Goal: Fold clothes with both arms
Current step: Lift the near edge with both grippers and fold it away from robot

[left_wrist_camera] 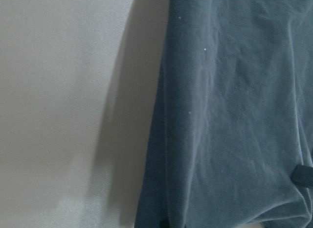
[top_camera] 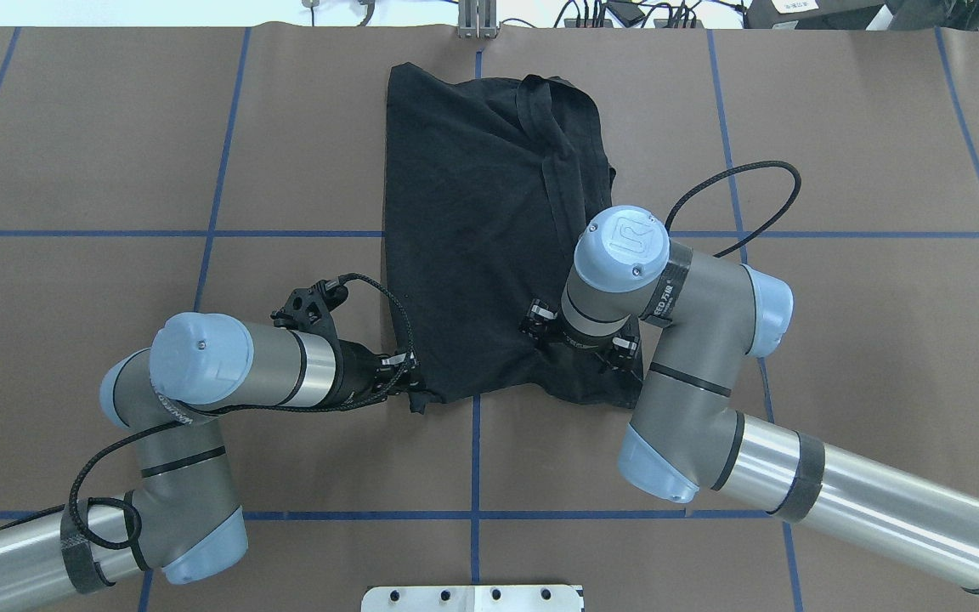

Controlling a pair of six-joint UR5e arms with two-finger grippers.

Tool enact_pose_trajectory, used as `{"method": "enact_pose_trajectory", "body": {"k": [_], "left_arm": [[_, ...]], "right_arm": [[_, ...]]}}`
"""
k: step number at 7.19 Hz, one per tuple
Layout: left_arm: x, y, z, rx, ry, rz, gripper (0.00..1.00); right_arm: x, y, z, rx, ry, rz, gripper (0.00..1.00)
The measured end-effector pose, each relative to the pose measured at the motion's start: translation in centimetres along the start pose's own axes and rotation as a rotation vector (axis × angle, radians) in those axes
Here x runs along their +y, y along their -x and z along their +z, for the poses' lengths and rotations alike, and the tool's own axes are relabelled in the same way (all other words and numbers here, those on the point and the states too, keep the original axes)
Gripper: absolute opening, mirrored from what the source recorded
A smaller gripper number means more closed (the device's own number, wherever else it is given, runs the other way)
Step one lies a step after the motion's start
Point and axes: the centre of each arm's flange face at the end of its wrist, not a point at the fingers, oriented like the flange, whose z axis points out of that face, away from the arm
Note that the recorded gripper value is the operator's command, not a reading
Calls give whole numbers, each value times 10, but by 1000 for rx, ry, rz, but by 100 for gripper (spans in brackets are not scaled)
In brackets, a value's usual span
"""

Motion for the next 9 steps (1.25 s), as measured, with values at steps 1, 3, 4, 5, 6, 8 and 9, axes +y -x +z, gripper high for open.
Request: {"method": "enact_pose_trajectory", "body": {"k": [1,3,4,5,6,8,9], "left_arm": [[0,0,0,0,0,0,0],[0,0,0,1,-1,0,0],[0,-1,0,1,-1,0,0],[0,0,0,1,-1,0,0],[0,0,0,1,-1,0,0],[-1,0,-1,1,-2,0,0],[0,-1,-4,6,-1,1,0]], "right_arm": [[1,1,2,9,0,3,31],[1,0,3,15,-7,7,0],[1,-1,2,11,-14,4,0],[1,0,-1,3,-12,0,0],[2,0,-4,-4,-9,-3,0],[4,0,-11,-17,1,-8,0],[7,-4,-22,-36,13,-14,0]]}}
